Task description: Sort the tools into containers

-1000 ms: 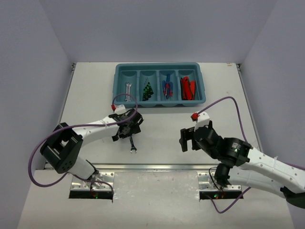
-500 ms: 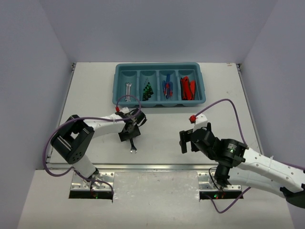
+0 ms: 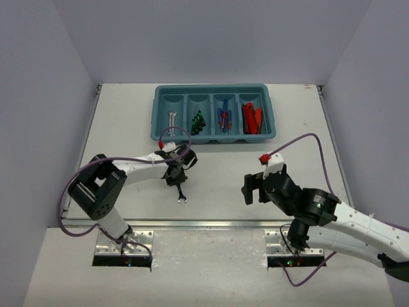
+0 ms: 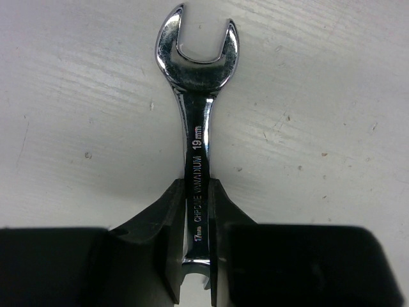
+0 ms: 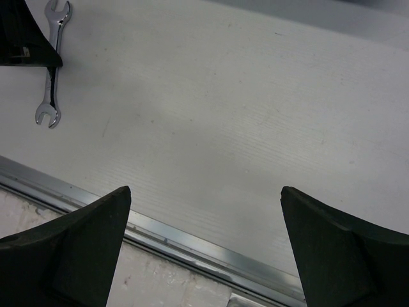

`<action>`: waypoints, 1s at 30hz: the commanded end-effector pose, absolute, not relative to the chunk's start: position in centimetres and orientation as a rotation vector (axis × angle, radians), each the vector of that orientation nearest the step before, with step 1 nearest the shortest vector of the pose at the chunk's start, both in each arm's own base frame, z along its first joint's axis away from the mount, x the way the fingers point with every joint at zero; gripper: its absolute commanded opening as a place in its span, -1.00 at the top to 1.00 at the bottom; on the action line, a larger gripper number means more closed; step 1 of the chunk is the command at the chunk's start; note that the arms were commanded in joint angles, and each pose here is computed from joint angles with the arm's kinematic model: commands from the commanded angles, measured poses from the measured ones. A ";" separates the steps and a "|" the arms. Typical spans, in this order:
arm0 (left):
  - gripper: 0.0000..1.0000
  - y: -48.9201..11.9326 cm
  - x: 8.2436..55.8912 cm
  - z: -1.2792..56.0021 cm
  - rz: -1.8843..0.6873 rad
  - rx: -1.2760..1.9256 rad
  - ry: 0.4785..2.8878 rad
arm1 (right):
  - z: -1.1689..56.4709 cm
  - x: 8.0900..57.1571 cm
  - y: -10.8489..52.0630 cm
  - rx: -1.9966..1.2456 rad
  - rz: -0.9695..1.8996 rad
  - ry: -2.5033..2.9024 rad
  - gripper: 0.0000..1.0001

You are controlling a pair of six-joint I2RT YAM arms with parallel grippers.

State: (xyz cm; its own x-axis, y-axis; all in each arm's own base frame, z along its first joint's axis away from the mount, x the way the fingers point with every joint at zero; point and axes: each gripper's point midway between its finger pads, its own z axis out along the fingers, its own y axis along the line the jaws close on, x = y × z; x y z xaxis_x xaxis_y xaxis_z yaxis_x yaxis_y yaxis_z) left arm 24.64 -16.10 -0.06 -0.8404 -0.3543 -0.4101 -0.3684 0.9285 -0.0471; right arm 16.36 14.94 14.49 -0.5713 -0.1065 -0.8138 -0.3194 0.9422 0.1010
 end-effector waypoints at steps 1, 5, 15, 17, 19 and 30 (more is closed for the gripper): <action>1.00 -14.4 22.1 -1.1 0.079 -0.449 2.715 | 16.0 17.3 15.3 -0.254 0.304 2.128 -0.98; 1.00 -14.4 22.4 2.0 -0.057 -0.466 2.609 | 16.0 17.4 15.6 -0.256 0.300 2.137 -0.98; 1.00 -13.2 24.0 8.6 -0.122 -0.496 2.401 | 16.9 18.0 16.7 -0.300 0.277 2.136 -0.98; 1.00 -13.4 25.1 10.2 -0.118 -0.468 2.365 | 17.4 18.2 17.0 -0.317 0.274 2.131 -0.98; 1.00 -14.2 27.1 13.1 -0.132 -0.392 2.309 | 17.3 18.5 17.4 -0.341 0.250 2.146 -0.98; 1.00 -14.1 41.4 20.5 -0.042 -0.193 2.222 | 16.3 20.4 19.2 -0.433 0.222 2.253 -0.98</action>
